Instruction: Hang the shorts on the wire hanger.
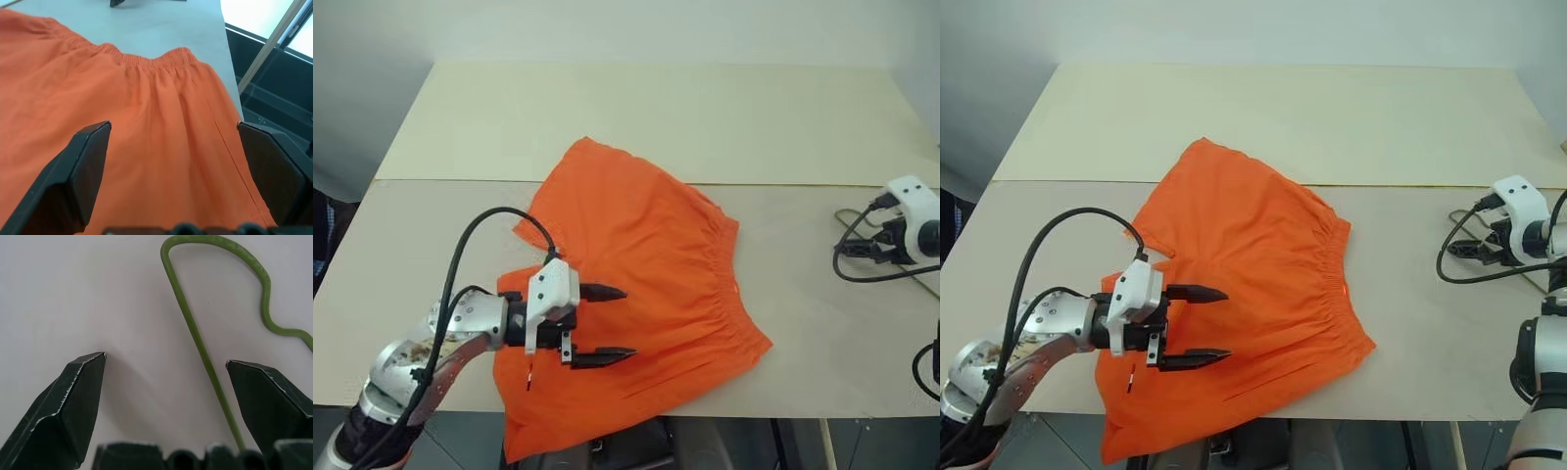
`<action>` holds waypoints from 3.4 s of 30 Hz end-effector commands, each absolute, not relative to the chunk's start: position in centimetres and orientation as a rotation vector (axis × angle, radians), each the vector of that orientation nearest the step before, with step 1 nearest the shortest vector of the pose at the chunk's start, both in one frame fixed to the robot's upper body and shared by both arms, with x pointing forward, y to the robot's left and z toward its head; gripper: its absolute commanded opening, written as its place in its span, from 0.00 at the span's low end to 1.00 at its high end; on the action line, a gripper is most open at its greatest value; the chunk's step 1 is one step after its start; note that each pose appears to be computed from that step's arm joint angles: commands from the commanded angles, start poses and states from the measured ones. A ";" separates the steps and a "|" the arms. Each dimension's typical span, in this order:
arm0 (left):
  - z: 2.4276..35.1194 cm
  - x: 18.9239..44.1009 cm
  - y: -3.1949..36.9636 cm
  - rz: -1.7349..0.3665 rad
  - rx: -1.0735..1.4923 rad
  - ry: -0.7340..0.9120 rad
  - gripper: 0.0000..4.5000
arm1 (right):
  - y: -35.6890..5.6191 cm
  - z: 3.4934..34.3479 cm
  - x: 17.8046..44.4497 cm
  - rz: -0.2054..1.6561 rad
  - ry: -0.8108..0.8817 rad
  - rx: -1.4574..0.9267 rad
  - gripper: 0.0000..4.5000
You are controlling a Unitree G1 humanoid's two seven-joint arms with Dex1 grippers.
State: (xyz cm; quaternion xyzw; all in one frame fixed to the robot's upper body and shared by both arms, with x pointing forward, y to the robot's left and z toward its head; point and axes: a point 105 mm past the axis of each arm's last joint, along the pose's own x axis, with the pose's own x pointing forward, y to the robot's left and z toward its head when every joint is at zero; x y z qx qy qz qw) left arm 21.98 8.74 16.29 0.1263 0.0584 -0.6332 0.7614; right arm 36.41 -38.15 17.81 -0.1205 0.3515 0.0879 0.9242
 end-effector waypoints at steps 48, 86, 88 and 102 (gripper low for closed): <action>19.5 26.0 7.6 -1.165 0.252 -0.130 1.00 | -31.8 35.2 36.1 0.127 0.086 -0.338 0.01; 26.3 34.7 0.8 -0.995 0.111 -0.407 1.00 | -6.1 33.5 32.3 0.305 -0.462 -0.240 0.01; 26.1 34.9 1.0 -0.977 0.118 -0.393 0.96 | -5.9 33.2 32.3 0.294 -0.479 -0.300 0.00; 25.6 36.1 1.1 -0.915 0.049 -0.329 0.03 | -4.4 32.3 31.7 0.332 -0.520 -0.380 0.00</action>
